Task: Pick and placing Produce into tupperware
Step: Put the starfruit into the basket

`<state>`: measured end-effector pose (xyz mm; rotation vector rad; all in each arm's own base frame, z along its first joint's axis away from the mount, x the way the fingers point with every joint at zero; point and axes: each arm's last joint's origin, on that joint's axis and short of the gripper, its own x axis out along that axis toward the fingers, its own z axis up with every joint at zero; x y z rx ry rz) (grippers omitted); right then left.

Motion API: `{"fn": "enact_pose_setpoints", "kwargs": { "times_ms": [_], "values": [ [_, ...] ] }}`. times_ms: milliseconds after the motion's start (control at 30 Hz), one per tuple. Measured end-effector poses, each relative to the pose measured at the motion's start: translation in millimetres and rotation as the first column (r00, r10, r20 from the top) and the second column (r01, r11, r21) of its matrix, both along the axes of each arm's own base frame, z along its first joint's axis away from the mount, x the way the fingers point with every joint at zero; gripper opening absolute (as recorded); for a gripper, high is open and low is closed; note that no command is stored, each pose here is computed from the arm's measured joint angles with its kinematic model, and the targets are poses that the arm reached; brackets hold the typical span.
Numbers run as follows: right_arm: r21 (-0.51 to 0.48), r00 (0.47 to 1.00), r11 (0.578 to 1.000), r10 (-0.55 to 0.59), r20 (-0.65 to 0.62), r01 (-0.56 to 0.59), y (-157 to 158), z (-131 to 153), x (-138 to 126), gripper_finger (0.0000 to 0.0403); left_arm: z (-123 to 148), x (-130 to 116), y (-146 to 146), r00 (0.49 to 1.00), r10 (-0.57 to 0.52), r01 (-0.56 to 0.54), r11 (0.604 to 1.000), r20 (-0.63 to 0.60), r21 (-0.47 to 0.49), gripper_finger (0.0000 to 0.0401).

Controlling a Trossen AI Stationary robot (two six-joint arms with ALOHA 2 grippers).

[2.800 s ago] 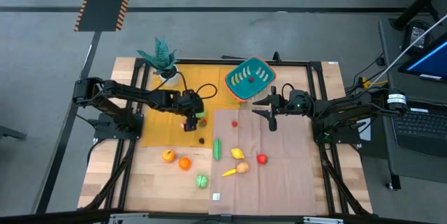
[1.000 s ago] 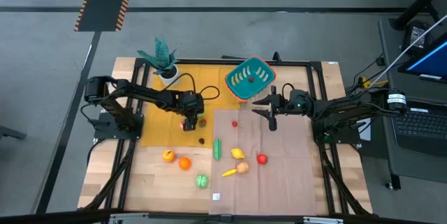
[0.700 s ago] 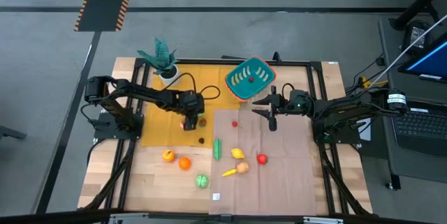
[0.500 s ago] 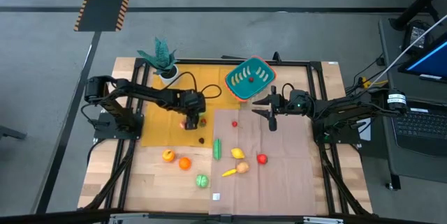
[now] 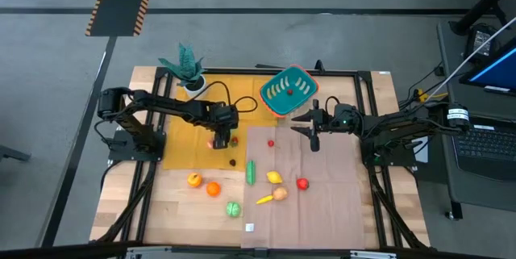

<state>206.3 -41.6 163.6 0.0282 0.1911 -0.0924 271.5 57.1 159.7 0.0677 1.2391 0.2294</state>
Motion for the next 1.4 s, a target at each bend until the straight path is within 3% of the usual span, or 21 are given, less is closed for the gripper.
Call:
{"fn": "enact_pose_setpoints", "kwargs": {
  "times_ms": [233,433,633,833,1100,1267,1400],
  "values": [
    [-0.004,1.000,1.000,0.001,0.000,-0.001,0.0,0.1,0.1,0.0158,16.1,-3.9,3.6,0.999,0.003,-0.004,1.000,0.052,0.016,0.0204],
    [-0.004,1.000,1.000,0.001,0.000,-0.001,0.1,0.1,0.1,0.0158,46.6,-16.2,12.8,0.982,0.034,-0.044,0.998,0.185,0.048,0.0208],
    [-0.009,1.000,1.000,0.001,0.008,-0.001,0.0,0.9,0.2,0.0158,61.2,-32.5,19.0,0.924,0.026,-0.034,0.999,0.380,0.014,0.0203],
    [-0.018,0.999,1.000,0.002,0.034,-0.002,-0.2,3.6,0.7,0.0166,66.2,-40.0,18.8,0.845,0.015,-0.043,0.998,0.534,0.039,0.0210],
    [-0.048,0.996,0.999,0.012,0.093,-0.007,-0.1,14.9,6.3,0.0250,58.5,-36.3,17.3,0.693,-0.053,0.017,0.998,0.719,0.056,0.0204],
    [-0.065,0.993,0.998,0.023,0.120,-0.015,0.6,23.3,11.5,0.0314,56.0,-37.4,16.7,0.611,-0.073,0.013,0.997,0.788,0.082,0.0210],
    [-0.114,0.990,0.993,0.042,0.136,-0.027,2.3,30.1,15.8,0.0344,57.1,-37.9,16.5,0.564,-0.088,0.008,0.995,0.821,0.101,0.0202]
  ]
}}
